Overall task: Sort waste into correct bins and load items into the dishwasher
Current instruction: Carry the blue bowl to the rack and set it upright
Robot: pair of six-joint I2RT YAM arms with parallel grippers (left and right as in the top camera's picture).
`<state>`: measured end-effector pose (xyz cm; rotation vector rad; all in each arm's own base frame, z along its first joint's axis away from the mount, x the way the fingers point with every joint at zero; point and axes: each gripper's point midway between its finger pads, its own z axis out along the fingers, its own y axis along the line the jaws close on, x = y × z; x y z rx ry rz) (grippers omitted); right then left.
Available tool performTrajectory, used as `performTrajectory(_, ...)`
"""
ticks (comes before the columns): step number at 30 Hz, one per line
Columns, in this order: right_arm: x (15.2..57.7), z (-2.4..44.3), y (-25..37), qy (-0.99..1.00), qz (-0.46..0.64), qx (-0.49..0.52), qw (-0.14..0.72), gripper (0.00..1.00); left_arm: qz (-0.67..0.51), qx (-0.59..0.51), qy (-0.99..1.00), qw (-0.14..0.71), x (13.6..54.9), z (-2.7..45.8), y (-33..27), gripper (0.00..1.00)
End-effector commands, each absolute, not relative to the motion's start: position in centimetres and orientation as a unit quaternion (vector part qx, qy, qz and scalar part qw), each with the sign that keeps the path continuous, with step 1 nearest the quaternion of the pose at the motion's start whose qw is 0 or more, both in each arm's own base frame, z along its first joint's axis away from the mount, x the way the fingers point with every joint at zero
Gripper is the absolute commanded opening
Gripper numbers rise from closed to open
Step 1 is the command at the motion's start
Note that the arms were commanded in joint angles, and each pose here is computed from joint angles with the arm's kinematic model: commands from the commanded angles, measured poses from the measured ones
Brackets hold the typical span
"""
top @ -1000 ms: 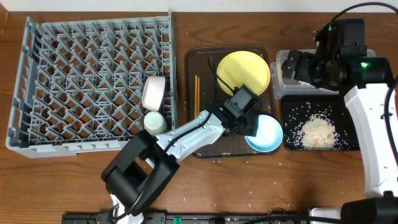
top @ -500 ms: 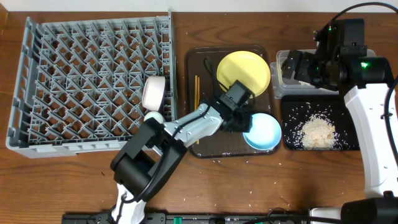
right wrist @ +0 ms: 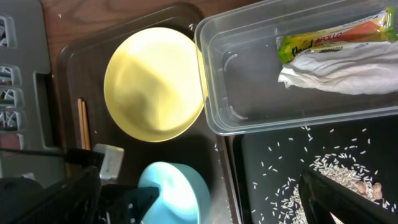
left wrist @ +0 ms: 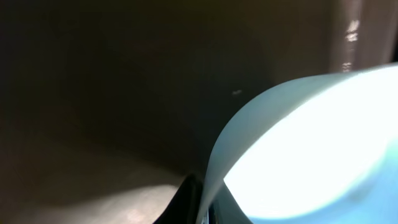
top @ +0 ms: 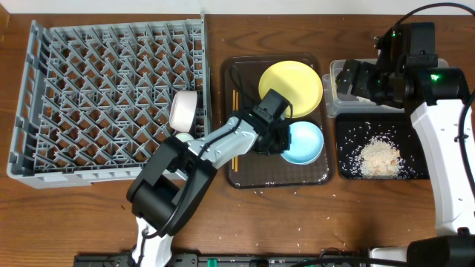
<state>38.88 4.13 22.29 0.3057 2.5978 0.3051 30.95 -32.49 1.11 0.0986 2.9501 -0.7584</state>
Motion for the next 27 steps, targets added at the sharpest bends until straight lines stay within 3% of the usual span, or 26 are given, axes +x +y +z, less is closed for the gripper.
performTrajectory(1,38.9,21.8,4.0,0.957,0.107,0.112,0.246,0.99,-0.222,0.033,0.969,0.106,32.5,4.7,-31.1,0.07)
performTrajectory(12,38.8,21.8,4.0,0.957,0.107,0.112,0.246,0.99,-0.076,0.028,0.957,0.28,35.4,13.2,-23.9,0.07)
performTrajectory(27,38.8,21.8,4.0,0.957,0.107,0.112,0.246,0.99,0.237,-0.039,0.85,0.469,39.8,22.4,-11.8,0.07)
